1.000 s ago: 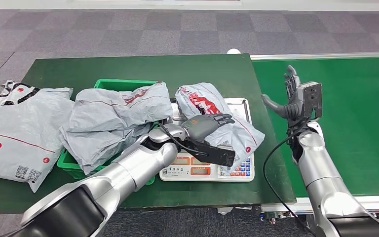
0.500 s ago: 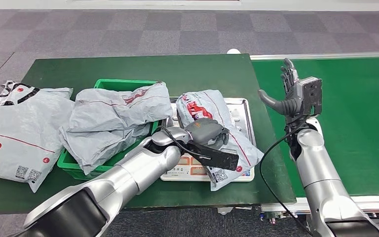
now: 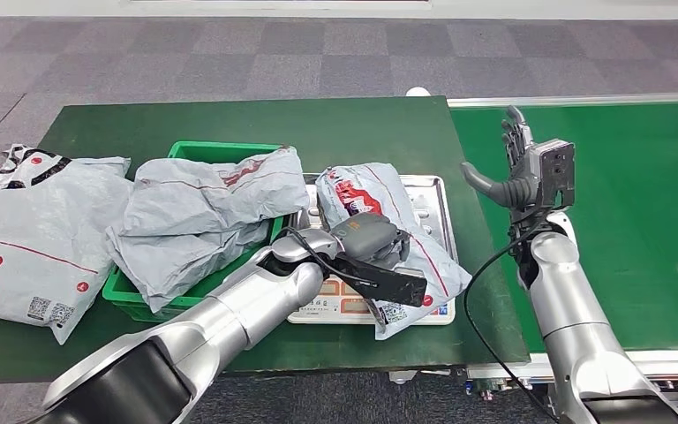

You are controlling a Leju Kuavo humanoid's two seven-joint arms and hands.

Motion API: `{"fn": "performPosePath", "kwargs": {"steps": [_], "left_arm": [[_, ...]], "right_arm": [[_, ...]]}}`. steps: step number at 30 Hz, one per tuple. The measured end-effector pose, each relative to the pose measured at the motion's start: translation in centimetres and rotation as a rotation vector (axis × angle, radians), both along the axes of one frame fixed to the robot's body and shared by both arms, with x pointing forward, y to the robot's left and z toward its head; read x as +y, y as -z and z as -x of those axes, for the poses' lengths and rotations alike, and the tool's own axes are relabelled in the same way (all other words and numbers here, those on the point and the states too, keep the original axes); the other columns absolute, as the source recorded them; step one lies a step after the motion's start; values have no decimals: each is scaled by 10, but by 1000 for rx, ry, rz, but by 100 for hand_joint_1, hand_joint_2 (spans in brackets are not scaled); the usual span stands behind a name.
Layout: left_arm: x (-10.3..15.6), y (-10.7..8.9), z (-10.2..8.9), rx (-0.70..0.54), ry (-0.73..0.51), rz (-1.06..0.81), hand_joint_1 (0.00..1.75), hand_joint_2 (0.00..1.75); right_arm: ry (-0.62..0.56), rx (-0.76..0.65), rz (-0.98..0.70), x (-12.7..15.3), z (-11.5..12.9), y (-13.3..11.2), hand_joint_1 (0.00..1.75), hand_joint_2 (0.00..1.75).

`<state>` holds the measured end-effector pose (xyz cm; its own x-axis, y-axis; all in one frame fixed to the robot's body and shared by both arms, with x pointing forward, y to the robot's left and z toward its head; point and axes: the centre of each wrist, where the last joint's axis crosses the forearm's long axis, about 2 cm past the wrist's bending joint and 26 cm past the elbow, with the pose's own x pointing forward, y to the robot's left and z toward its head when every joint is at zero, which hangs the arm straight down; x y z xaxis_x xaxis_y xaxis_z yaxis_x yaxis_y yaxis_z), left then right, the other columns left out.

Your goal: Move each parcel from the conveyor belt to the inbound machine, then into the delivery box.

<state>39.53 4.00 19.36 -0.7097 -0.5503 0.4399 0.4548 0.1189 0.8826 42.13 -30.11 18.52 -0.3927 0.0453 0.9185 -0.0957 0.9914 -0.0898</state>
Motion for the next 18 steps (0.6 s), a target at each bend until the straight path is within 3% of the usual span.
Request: {"fn": "performPosePath", "kwargs": {"steps": [5, 9, 14, 18], "left_arm": [[1, 1, 0, -27, -3, 3, 175, 175], [3, -7, -4, -148, -44, 8, 175, 175], [9, -54, -26, -389, -102, 1, 175, 175], [14, -90, -38, -513, -115, -19, 175, 175]], "right_arm": [[-1, -1, -2, -1, 0, 0, 0, 175], [-7, -2, -1, 0, 0, 0, 0, 175], [-9, 0, 0, 2, 0, 0, 0, 175], [-4, 6, 0, 2, 4, 6, 0, 175]]}}
